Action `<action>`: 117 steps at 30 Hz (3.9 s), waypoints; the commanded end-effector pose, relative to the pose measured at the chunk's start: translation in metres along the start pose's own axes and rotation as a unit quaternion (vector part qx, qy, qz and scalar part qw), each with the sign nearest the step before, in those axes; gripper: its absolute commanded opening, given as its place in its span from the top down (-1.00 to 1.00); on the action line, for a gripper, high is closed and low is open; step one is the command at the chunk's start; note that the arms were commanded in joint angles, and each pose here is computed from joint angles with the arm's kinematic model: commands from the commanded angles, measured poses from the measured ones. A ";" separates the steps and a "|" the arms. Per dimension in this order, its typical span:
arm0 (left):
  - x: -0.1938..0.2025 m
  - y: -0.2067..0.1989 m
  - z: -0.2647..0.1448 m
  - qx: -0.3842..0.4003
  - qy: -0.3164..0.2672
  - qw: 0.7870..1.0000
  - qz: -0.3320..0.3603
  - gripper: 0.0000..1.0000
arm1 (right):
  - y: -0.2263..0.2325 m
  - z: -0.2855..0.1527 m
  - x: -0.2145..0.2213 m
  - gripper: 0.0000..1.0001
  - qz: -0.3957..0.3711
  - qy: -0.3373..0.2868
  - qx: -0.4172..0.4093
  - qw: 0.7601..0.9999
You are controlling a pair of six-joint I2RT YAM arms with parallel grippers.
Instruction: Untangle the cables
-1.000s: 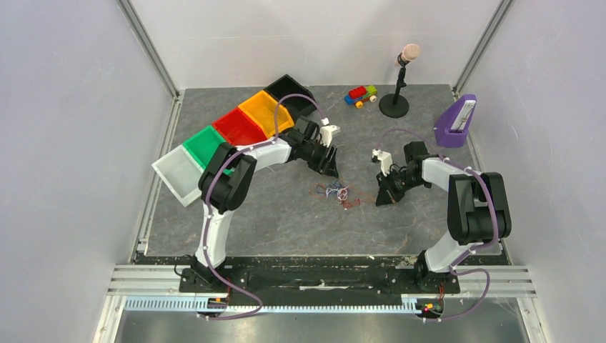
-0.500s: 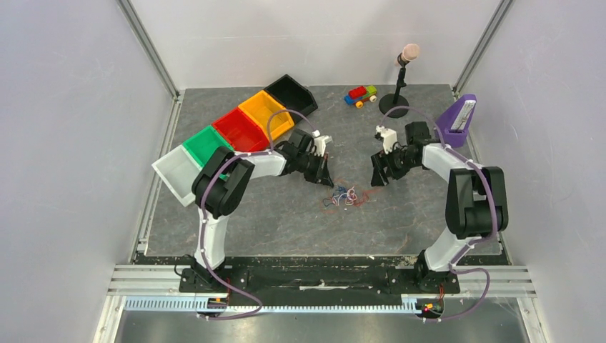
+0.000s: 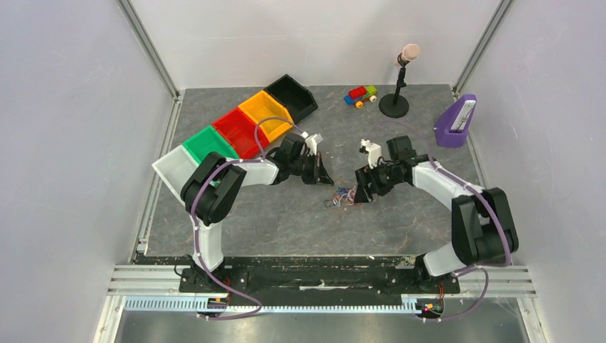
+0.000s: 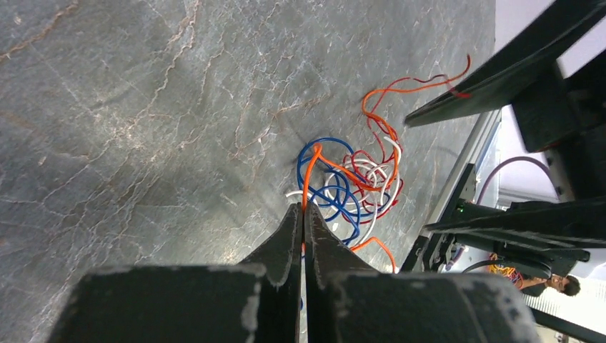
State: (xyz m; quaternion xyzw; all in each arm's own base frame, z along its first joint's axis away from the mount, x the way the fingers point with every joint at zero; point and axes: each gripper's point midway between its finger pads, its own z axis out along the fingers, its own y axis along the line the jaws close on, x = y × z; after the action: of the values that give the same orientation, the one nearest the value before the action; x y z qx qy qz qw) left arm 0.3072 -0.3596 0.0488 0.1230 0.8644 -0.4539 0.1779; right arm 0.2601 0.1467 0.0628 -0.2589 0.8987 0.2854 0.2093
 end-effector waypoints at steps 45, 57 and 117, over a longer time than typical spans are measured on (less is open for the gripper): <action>-0.151 0.027 -0.385 -0.211 -0.257 0.931 0.149 0.96 | -0.113 -0.003 0.064 1.00 0.016 0.073 0.182 0.980; -0.193 0.059 -0.378 -0.205 -0.286 0.931 0.092 0.95 | -0.103 -0.001 0.051 1.00 0.029 0.056 0.152 0.986; -0.202 0.142 -0.303 -0.382 -0.137 0.887 0.220 -0.50 | -0.052 0.001 0.019 1.00 -0.003 -0.008 0.018 1.000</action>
State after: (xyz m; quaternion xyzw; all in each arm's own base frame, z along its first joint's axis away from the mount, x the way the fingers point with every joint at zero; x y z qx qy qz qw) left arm 0.5162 -0.0393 0.1333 0.1878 0.8959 0.0060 0.4027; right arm 0.2819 0.0865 0.0175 -0.2410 0.9218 0.2185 0.2109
